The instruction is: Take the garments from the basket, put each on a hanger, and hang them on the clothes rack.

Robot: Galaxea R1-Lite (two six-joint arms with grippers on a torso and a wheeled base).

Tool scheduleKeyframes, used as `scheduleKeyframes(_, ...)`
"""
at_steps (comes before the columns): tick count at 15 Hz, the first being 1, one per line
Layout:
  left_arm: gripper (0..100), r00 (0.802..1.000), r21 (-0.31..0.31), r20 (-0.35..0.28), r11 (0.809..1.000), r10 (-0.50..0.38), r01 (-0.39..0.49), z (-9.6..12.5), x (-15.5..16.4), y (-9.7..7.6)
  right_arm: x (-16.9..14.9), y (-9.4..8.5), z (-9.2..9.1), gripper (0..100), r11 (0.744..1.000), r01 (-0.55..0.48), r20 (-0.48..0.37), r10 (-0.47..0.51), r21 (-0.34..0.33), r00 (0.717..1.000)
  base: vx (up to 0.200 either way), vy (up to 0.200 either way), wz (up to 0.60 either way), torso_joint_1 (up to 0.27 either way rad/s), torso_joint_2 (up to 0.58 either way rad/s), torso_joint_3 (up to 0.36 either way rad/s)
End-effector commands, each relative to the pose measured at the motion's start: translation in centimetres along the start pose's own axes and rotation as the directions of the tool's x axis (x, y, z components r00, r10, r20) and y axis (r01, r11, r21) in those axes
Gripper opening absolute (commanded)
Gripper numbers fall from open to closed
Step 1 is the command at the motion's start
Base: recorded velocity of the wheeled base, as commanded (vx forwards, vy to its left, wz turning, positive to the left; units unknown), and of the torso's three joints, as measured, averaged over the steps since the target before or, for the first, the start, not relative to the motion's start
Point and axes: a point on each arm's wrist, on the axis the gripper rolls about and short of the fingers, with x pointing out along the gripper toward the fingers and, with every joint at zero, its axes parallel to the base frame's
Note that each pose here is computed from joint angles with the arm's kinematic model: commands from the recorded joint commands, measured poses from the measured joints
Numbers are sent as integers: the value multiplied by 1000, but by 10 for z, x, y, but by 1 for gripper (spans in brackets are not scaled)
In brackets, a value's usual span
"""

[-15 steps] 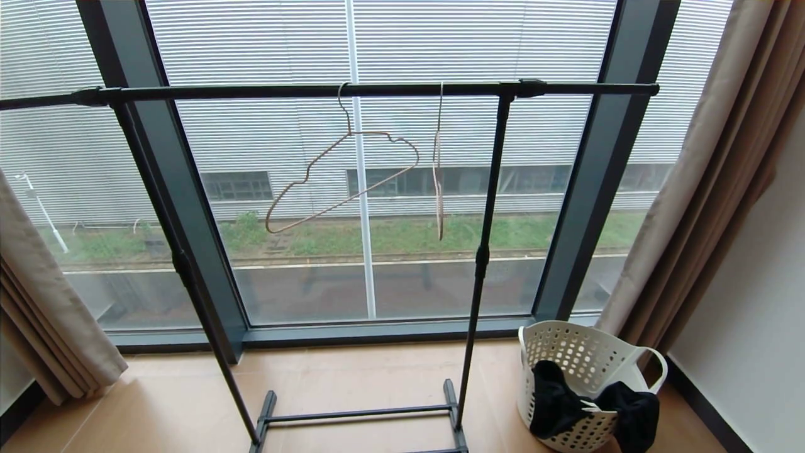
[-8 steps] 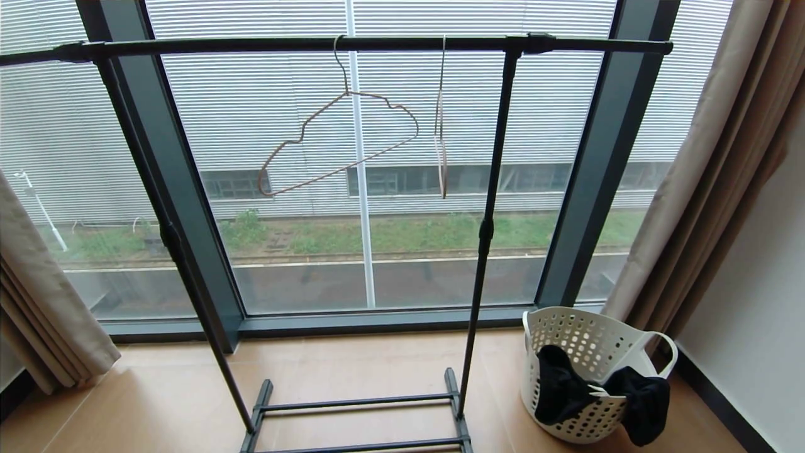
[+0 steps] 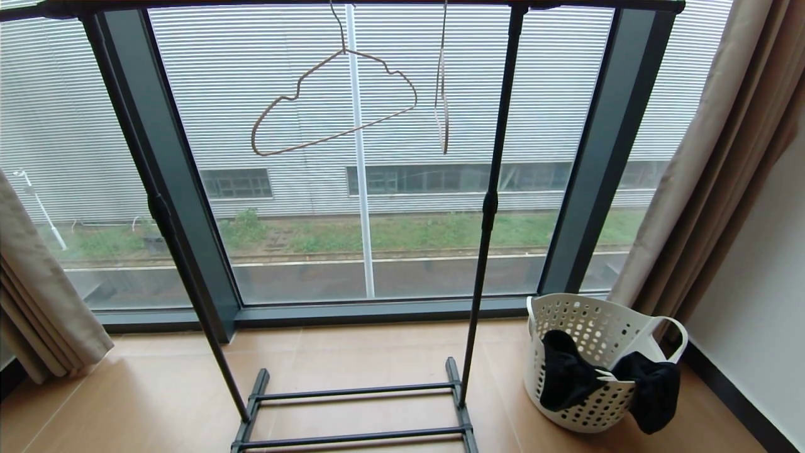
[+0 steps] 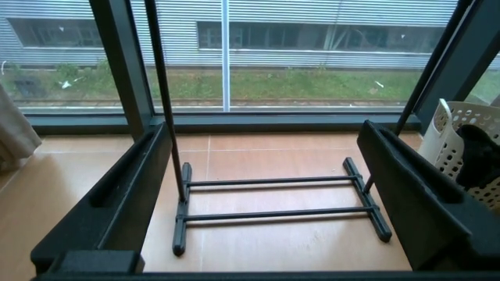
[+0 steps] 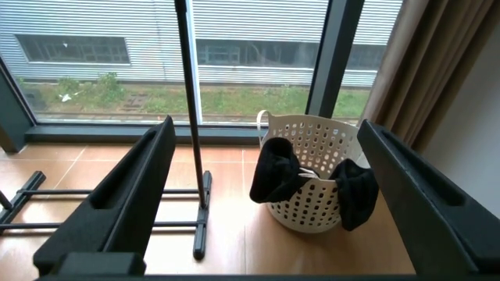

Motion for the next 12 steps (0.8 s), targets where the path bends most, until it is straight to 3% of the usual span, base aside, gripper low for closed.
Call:
scheduleKeyframes(1,100,1000,0,-2,1000,0,0,0,0,0,0,0,0,100,1000,-1,0,1,0,1000,0,0,-600,-22,71,56)
scheduleKeyframes(6,100,1000,0,-2,1000,0,0,0,0,0,0,0,0,100,1000,-1,0,1,0,1000,0,0,-600,0,19,16)
scheduleKeyframes(8,100,1000,1,-2,1000,0,0,0,0,0,0,0,0,100,1000,-1,0,1,1,1000,0,0,0,0,0,0)
scheduleKeyframes(12,100,1000,0,-2,1000,0,0,0,0,0,0,0,0,100,1000,-1,0,1,1,1000,200,-200,0,1,5,5)
